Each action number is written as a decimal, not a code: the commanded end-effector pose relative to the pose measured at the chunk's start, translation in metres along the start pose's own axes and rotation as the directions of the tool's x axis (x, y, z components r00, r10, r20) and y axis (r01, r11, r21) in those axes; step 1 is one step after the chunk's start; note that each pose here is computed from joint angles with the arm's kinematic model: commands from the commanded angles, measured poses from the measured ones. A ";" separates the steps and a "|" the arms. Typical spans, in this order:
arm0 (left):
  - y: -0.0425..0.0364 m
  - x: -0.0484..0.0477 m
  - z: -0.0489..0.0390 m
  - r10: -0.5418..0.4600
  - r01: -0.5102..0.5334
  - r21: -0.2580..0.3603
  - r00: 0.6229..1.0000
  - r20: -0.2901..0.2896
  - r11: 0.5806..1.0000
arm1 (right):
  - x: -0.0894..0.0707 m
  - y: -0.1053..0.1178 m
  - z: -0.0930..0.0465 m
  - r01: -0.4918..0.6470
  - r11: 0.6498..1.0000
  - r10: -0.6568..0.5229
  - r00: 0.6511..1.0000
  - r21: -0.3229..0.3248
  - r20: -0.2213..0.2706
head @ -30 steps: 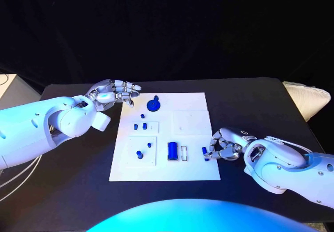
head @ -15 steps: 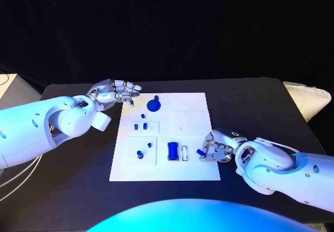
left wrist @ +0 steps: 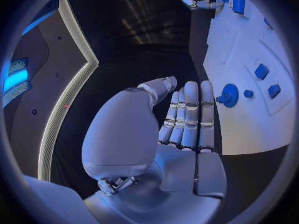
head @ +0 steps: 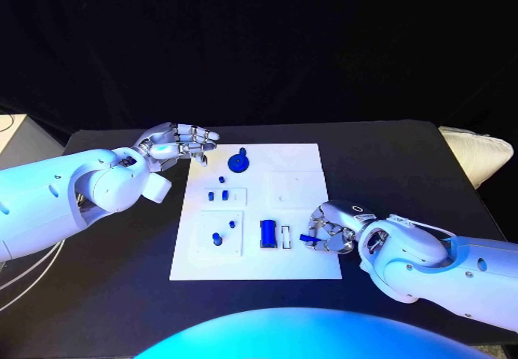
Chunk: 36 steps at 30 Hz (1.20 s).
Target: Assemble the parts on the task board
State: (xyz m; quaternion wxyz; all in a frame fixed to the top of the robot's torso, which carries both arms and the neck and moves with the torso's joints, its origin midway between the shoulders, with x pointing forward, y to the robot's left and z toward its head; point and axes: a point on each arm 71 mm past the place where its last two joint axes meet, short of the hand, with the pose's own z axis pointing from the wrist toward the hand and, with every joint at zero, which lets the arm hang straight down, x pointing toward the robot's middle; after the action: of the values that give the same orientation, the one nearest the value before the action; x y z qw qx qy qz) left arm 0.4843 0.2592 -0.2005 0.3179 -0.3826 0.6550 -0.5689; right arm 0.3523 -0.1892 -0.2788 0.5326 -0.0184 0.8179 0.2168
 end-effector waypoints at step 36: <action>-0.0009 0.0054 0.0021 -0.002 0.002 0.005 1.000 -0.024 1.000 | -0.012 0.021 0.010 -0.287 0.950 0.303 0.943 0.125 -0.137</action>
State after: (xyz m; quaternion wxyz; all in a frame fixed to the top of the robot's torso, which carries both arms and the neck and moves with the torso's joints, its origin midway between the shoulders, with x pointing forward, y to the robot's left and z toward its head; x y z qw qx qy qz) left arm 0.4842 0.2564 -0.2007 0.3158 -0.3811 0.6563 -0.5695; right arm 0.3624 -0.1680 -0.2596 0.4535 0.1086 0.8430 0.2683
